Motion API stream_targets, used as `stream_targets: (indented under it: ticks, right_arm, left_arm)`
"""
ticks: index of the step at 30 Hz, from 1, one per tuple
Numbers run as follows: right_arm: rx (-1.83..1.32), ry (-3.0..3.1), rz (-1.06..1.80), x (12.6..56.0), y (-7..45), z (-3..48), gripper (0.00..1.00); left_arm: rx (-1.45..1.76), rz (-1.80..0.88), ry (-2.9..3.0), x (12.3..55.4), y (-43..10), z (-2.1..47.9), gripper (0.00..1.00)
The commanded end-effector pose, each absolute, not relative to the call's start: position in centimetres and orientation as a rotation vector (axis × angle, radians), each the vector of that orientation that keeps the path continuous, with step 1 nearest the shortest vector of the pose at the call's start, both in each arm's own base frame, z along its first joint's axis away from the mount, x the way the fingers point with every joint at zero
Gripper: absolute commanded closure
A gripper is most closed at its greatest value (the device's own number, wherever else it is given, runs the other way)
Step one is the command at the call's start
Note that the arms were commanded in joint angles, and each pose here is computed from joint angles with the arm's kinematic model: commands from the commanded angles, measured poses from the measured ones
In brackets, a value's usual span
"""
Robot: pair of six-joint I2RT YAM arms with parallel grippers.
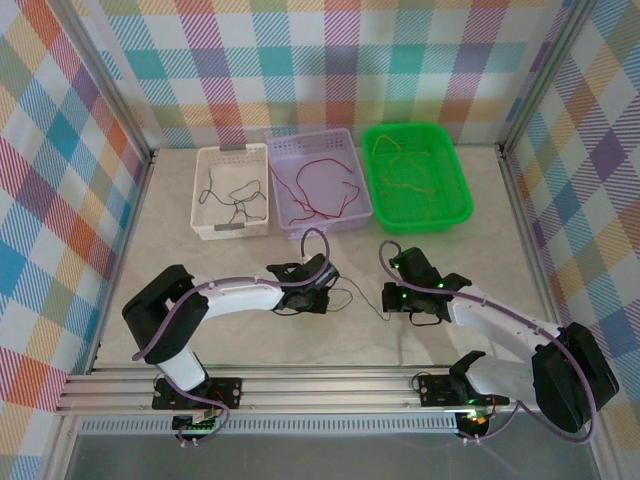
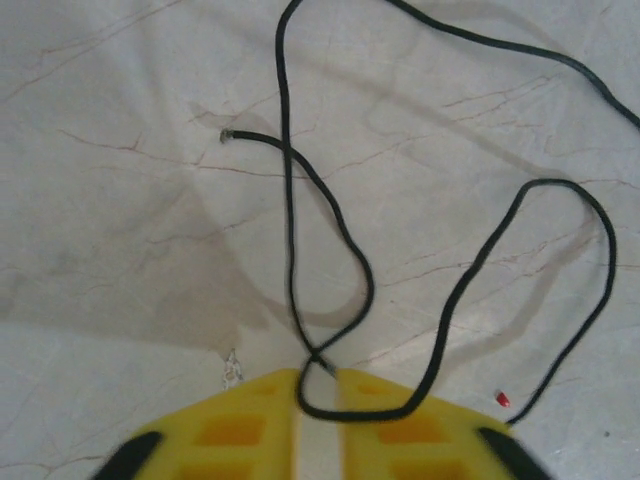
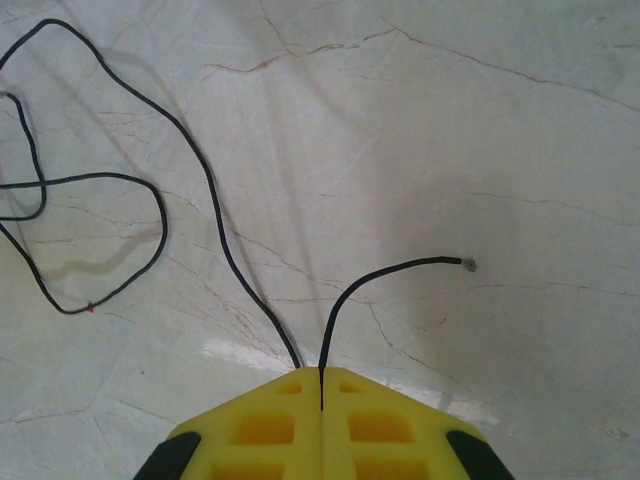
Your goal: Untangle the cables
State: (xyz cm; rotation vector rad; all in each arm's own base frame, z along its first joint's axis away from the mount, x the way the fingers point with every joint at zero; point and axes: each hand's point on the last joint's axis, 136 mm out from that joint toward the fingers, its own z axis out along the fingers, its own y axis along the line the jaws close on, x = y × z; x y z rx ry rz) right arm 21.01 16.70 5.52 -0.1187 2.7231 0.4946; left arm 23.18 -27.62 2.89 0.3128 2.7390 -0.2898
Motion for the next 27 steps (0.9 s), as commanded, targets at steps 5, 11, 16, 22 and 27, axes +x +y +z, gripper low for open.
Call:
stream_targets:
  ticks: [5, 11, 16, 22, 27]
  right_arm:
    - [-0.073, 2.727, 0.494, 20.9, 15.9, 5.3, 1.0]
    - [0.031, 2.714, 0.477, 21.4, 14.2, 5.3, 1.0]
    - [0.173, 2.702, 0.537, 21.9, 12.5, 5.3, 1.0]
    - [0.238, 2.687, 0.56, 22.1, 11.4, 5.4, 1.0]
    - [0.246, 2.677, 0.584, 22.3, 11.4, 5.7, 1.0]
  left_arm:
    - [0.306, -0.333, 2.602, 24.0, -27.4, 7.6, 1.0]
    - [0.275, -0.437, 2.471, 23.0, -25.4, 13.4, 1.0]
    - [0.271, -0.49, 2.389, 21.6, -23.0, 17.5, 1.0]
    - [0.212, -0.518, 2.307, 20.3, -19.6, 21.2, 1.0]
    - [0.16, -0.528, 2.213, 19.9, -17.2, 24.8, 1.0]
